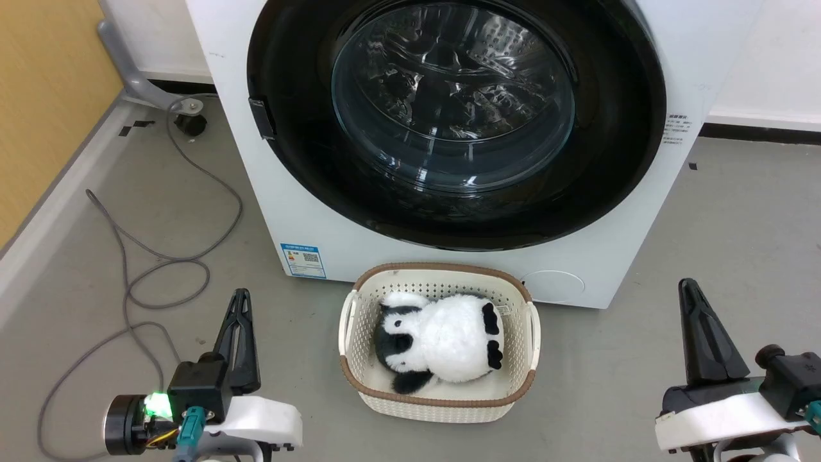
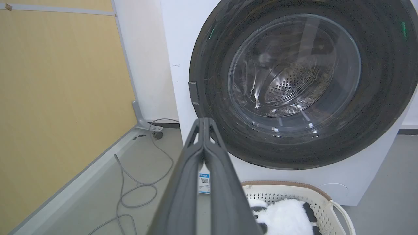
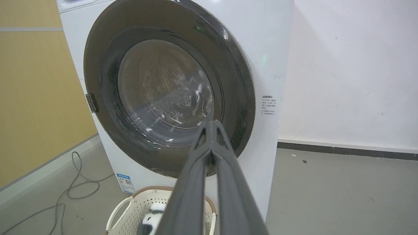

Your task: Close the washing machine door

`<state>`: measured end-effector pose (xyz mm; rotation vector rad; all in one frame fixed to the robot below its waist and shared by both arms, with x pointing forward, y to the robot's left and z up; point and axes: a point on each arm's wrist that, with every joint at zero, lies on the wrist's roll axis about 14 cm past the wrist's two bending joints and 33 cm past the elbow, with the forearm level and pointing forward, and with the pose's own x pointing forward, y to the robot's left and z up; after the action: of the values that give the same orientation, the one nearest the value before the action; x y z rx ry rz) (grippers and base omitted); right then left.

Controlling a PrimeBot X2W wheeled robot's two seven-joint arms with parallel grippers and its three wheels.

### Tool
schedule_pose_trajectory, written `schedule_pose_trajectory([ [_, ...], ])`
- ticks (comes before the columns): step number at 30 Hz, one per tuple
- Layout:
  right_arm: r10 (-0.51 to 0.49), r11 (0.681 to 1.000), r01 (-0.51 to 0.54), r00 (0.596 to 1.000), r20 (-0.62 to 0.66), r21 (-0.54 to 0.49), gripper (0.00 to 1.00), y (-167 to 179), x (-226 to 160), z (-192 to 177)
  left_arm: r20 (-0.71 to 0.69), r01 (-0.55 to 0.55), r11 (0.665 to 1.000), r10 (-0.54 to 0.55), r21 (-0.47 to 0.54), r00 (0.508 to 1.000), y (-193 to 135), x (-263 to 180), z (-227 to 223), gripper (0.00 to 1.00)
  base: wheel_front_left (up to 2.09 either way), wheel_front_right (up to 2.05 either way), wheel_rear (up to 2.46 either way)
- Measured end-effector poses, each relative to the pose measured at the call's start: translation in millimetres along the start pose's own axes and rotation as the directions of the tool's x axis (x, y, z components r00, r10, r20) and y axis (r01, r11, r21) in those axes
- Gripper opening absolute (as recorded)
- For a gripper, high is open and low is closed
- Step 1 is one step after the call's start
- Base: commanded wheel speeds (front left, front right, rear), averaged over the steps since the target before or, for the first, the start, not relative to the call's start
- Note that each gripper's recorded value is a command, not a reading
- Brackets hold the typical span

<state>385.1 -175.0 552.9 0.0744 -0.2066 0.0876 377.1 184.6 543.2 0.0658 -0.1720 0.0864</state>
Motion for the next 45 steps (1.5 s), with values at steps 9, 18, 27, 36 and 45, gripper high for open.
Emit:
schedule_pose_trajectory([
  [9,0.007,1.000,-0.007,1.000,-0.020,-0.015,0.00,1.8,-0.6,-2.1,-0.012,0.008,1.000,-0.008,-0.004,1.000,-0.8,0.5,-0.4,0.00,0.00,0.00,0.00],
  [18,0.010,1.000,-0.010,0.999,-0.035,-0.021,0.00,2.7,-1.3,-3.5,-0.023,0.019,1.000,-0.019,-0.008,1.000,-2.2,0.8,-0.8,0.00,0.00,0.00,0.00],
  [27,0.014,1.000,-0.015,0.999,-0.051,-0.028,0.00,4.0,-2.1,-4.8,-0.033,0.026,1.000,-0.027,-0.011,0.999,-3.1,1.0,-0.7,0.00,0.00,0.00,0.00],
  [36,0.018,0.999,-0.021,0.998,-0.067,-0.036,0.00,5.5,-2.8,-6.3,-0.045,0.033,0.999,-0.033,-0.014,0.998,-3.7,0.9,-1.2,0.00,0.00,0.00,0.00],
  [45,0.022,0.999,-0.025,0.996,-0.084,-0.044,0.00,6.6,-3.6,-7.8,-0.057,0.037,0.999,-0.038,-0.016,0.998,-3.7,1.1,-1.8,0.00,0.00,0.00,0.00],
])
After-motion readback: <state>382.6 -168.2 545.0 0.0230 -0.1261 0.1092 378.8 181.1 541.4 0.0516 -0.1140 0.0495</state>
